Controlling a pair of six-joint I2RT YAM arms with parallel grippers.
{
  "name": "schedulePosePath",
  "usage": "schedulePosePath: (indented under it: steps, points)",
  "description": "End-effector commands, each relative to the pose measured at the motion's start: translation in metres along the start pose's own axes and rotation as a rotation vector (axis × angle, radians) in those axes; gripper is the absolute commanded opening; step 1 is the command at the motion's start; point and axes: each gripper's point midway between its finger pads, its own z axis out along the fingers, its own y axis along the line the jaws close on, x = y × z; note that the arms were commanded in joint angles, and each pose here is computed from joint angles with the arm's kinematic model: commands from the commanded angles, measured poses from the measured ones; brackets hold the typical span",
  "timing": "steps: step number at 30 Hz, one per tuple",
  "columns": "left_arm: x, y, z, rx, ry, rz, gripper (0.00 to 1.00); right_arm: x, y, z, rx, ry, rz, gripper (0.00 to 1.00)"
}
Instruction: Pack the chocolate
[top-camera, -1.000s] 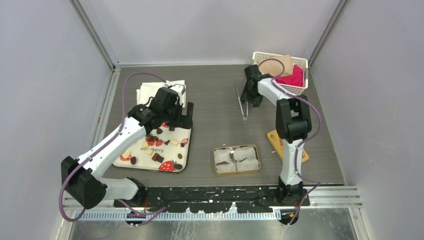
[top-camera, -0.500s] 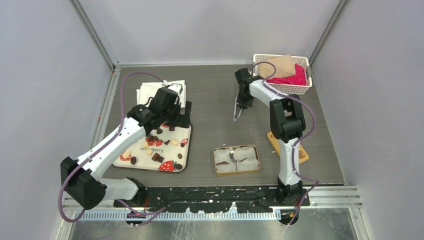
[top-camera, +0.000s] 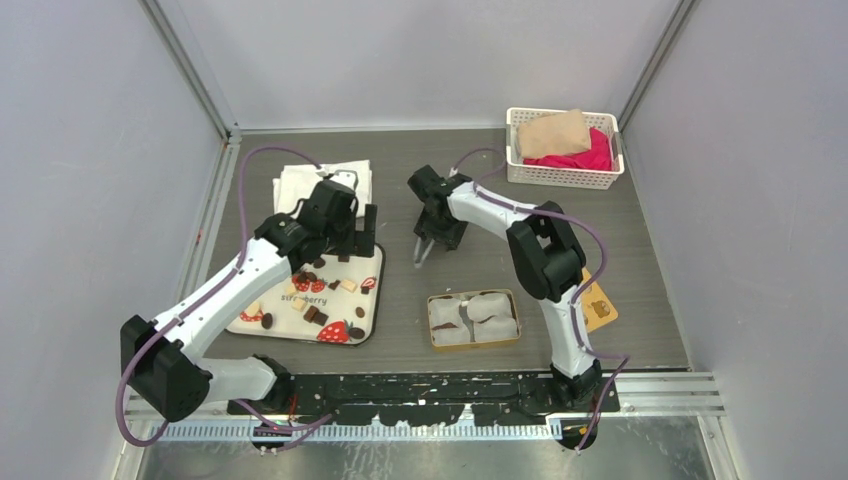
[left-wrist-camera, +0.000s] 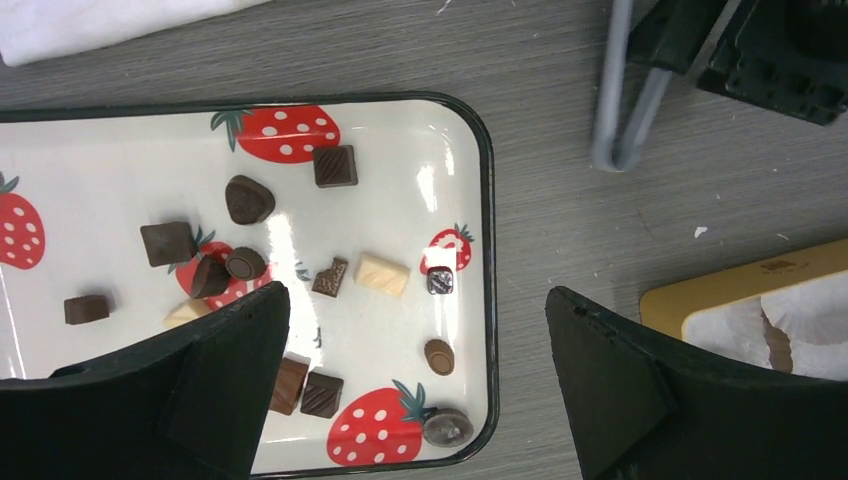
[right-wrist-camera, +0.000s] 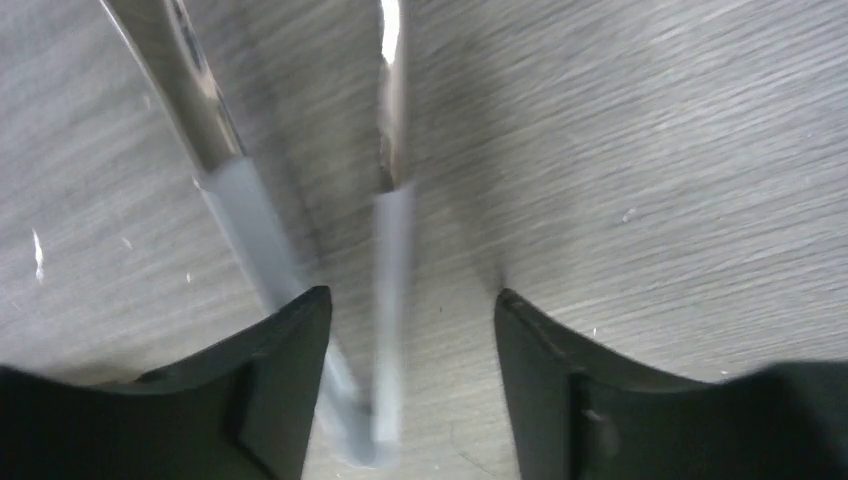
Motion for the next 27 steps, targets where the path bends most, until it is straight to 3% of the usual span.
schedulePosePath:
  steps: [1,3,4,10,13,17,22,27]
  points:
    - [-0.02,0.004,-0.005,-0.039,-0.075,-0.026,1.0,-0.013,0.014,-0.047,-0.092,-0.054,0.035,0.78]
    - [-0.022,0.003,-0.002,-0.038,-0.078,-0.03,1.0,-0.029,0.009,-0.069,-0.122,-0.118,0.029,0.92]
    - [-0.023,0.0,-0.001,-0.035,-0.083,-0.021,1.0,-0.038,0.006,-0.082,-0.142,-0.156,0.022,0.94]
    - [-0.038,-0.018,0.015,-0.03,-0.136,-0.032,1.0,-0.09,-0.043,-0.163,-0.144,-0.435,-0.043,0.95]
    - [-0.033,-0.043,0.04,-0.024,-0.064,0.043,1.0,-0.106,-0.088,-0.187,-0.071,-0.527,-0.03,0.98]
    - [-0.028,-0.078,0.075,-0.039,0.031,0.205,1.0,-0.108,-0.146,-0.195,-0.007,-0.535,0.026,1.0]
    - [-0.022,-0.097,0.116,-0.035,0.064,0.252,0.96,-0.089,-0.201,-0.202,0.055,-0.52,0.048,1.0]
    - [-0.005,-0.105,0.151,0.004,0.16,0.275,0.92,-0.069,-0.221,-0.2,0.056,-0.504,0.094,1.0]
